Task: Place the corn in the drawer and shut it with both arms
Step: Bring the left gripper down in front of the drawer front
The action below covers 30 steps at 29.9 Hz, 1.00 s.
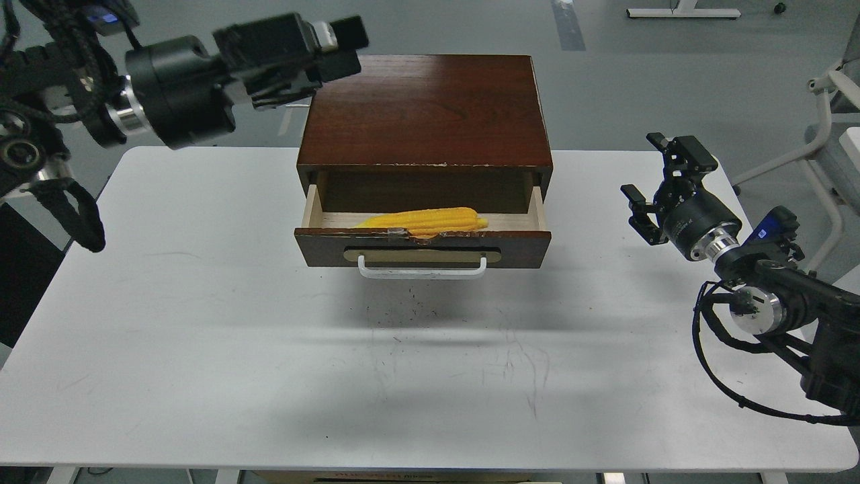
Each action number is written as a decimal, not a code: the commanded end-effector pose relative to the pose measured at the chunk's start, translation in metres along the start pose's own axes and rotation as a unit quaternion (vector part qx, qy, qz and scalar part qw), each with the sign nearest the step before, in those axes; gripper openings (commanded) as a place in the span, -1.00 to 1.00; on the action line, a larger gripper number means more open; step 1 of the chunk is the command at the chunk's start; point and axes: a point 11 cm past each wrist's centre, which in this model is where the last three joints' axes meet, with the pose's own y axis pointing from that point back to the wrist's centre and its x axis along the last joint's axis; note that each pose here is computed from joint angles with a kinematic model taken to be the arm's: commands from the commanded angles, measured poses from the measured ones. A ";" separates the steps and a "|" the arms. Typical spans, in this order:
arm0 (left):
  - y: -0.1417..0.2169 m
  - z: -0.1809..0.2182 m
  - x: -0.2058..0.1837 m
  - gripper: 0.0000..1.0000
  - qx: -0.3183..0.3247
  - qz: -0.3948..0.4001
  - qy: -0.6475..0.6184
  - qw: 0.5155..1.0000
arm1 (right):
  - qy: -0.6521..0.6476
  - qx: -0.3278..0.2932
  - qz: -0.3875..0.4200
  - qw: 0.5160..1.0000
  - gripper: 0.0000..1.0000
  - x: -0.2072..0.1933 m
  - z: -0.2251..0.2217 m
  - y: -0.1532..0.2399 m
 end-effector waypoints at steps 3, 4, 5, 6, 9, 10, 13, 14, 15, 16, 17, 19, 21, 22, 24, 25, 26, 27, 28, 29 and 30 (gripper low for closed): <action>-0.020 -0.013 -0.053 -1.00 0.009 -0.070 -0.035 0.997 | 0.001 -0.003 0.000 1.000 0.95 0.000 0.002 0.001; -0.020 -0.013 -0.053 -1.00 0.009 -0.070 -0.035 0.997 | 0.001 -0.003 0.000 1.000 0.95 0.000 0.002 0.001; -0.020 -0.017 -0.064 -1.00 0.013 -0.080 -0.037 0.996 | 0.001 -0.003 0.001 1.000 0.95 0.000 0.003 0.001; -0.021 -0.021 -0.074 -1.00 0.017 -0.090 -0.040 0.995 | 0.000 -0.003 0.001 1.000 0.95 0.000 0.003 0.001; -0.021 -0.030 -0.095 -1.00 0.027 -0.108 -0.044 0.993 | -0.001 -0.003 0.004 1.000 0.95 0.001 0.003 0.002; -0.021 -0.030 -0.095 -1.00 0.027 -0.108 -0.044 0.993 | -0.001 -0.003 0.004 1.000 0.95 0.001 0.003 0.002; -0.020 -0.034 -0.112 -1.00 0.028 -0.117 -0.031 0.992 | -0.002 -0.002 0.003 1.000 0.95 0.001 0.003 0.002; -0.021 -0.031 -0.118 -1.00 0.022 -0.122 -0.027 0.992 | -0.002 -0.001 0.003 1.000 0.95 0.001 0.003 0.002; -0.021 -0.030 -0.124 -1.00 0.020 -0.128 -0.027 0.991 | -0.002 -0.001 0.004 1.000 0.95 0.001 0.003 0.002; -0.020 -0.030 -0.128 -1.00 0.021 -0.133 -0.028 0.991 | -0.002 -0.001 0.004 1.000 0.95 0.001 0.003 0.002; -0.020 -0.031 -0.132 -1.00 0.023 -0.138 -0.030 0.990 | -0.001 -0.001 0.005 1.000 0.95 0.002 0.003 0.002; -0.019 -0.034 -0.141 -1.00 0.029 -0.151 -0.042 0.987 | -0.001 -0.001 0.005 1.000 0.95 0.002 0.003 0.002; -0.023 -0.035 -0.150 -1.00 0.028 -0.160 -0.052 0.985 | -0.001 -0.001 0.006 1.000 0.95 0.002 0.002 0.002; -0.023 -0.035 -0.151 -1.00 0.027 -0.160 -0.051 0.985 | -0.001 0.000 0.007 1.000 0.95 0.002 0.002 0.002; -0.024 -0.035 -0.153 -1.00 0.025 -0.161 -0.047 0.986 | -0.001 0.000 0.007 1.000 0.95 0.003 0.002 0.002; -0.024 -0.035 -0.154 -1.00 0.025 -0.161 -0.047 0.986 | -0.001 0.000 0.007 1.000 0.95 0.003 0.002 0.002; -0.023 -0.036 -0.156 -1.00 0.026 -0.161 -0.043 0.986 | 0.001 0.000 0.008 1.000 0.95 0.004 0.001 0.003; -0.023 -0.036 -0.157 -1.00 0.026 -0.161 -0.042 0.986 | 0.001 0.000 0.009 1.000 0.95 0.005 0.000 0.003; -0.022 -0.036 -0.159 -1.00 0.026 -0.162 -0.040 0.986 | 0.002 0.001 0.010 1.000 0.95 0.007 -0.001 0.004; -0.022 -0.036 -0.159 -1.00 0.027 -0.162 -0.039 0.986 | 0.003 0.001 0.010 1.000 0.95 0.008 -0.002 0.004; -0.022 -0.036 -0.159 -1.00 0.026 -0.162 -0.039 0.986 | 0.003 0.001 0.011 1.000 0.95 0.009 -0.002 0.005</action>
